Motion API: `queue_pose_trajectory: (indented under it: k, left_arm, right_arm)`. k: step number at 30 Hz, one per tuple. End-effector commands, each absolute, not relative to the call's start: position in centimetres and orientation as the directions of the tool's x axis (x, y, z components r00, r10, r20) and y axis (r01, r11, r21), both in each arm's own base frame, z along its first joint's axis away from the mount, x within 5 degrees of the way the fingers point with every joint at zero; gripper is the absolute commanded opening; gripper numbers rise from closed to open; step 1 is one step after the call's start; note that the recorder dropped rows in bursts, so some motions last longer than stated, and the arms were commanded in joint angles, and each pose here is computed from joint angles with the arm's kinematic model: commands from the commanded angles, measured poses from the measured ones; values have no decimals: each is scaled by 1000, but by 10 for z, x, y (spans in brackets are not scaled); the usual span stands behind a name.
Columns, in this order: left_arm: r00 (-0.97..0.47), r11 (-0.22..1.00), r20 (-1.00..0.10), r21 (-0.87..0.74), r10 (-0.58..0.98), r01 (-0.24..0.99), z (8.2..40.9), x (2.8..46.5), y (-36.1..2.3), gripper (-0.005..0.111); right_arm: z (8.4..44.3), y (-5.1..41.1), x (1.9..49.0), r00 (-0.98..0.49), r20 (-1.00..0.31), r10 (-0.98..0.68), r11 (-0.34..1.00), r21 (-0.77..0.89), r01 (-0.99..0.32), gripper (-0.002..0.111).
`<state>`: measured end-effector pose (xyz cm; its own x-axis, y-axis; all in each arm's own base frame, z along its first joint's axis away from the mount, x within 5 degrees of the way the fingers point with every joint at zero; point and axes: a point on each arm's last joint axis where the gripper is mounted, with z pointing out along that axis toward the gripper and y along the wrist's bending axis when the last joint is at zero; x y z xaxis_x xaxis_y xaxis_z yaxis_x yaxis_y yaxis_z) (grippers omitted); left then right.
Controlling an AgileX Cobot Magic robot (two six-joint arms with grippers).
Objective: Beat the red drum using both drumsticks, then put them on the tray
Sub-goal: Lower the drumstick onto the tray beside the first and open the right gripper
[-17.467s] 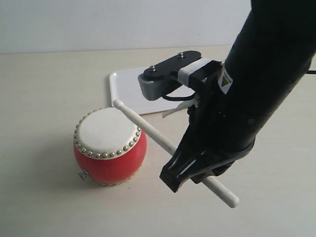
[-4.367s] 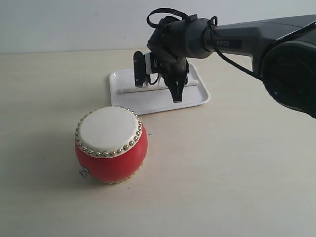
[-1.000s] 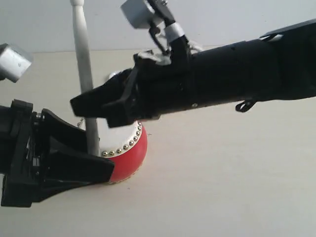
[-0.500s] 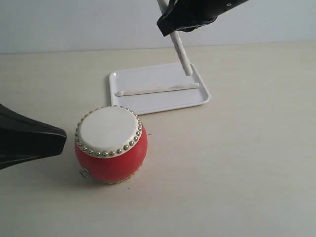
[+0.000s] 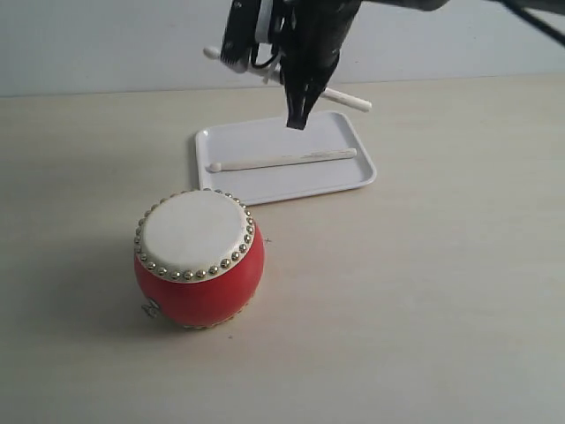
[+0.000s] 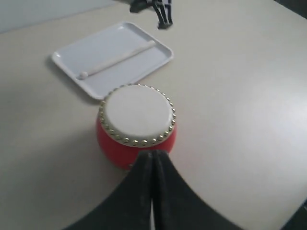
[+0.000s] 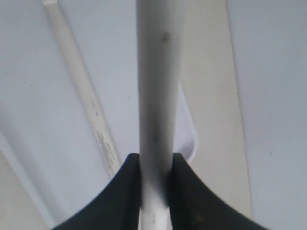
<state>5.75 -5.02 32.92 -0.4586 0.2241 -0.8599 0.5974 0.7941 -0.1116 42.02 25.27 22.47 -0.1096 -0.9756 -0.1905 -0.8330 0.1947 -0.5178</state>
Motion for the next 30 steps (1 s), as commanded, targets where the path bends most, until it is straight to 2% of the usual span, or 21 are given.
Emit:
queue_pose_trajectory:
  k: [1, 4, 7, 14, 23, 30]
  left_arm:
    - [-423, 826, -887, -93, 185, 556, 333, 49, -40, 0]
    - [-479, 832, -859, -128, 178, 539, 325, 48, -40, 0]
    - [-524, 833, -827, -134, 204, 536, 315, 47, -40, 0]
    - [-561, 835, -797, -142, 222, 532, 301, 48, -41, 0]
    - [-561, 835, -797, -140, 224, 532, 300, 48, -41, 0]
    - [-562, 835, -797, -142, 223, 531, 300, 48, -41, 0]
  right_arm:
    - [196, 260, 435, -22, -45, -999, 44, -579, -814, 0]
    - [179, 257, 442, 18, 70, -997, -56, -595, -801, 0]
    - [166, 257, 445, 46, 113, -992, -105, -598, -794, 0]
    - [154, 267, 452, 129, 81, -988, -151, -642, -752, 0]
    - [133, 268, 453, 135, 93, -987, -163, -617, -770, 0]
    - [125, 271, 455, 118, 52, -992, -124, -628, -768, 0]
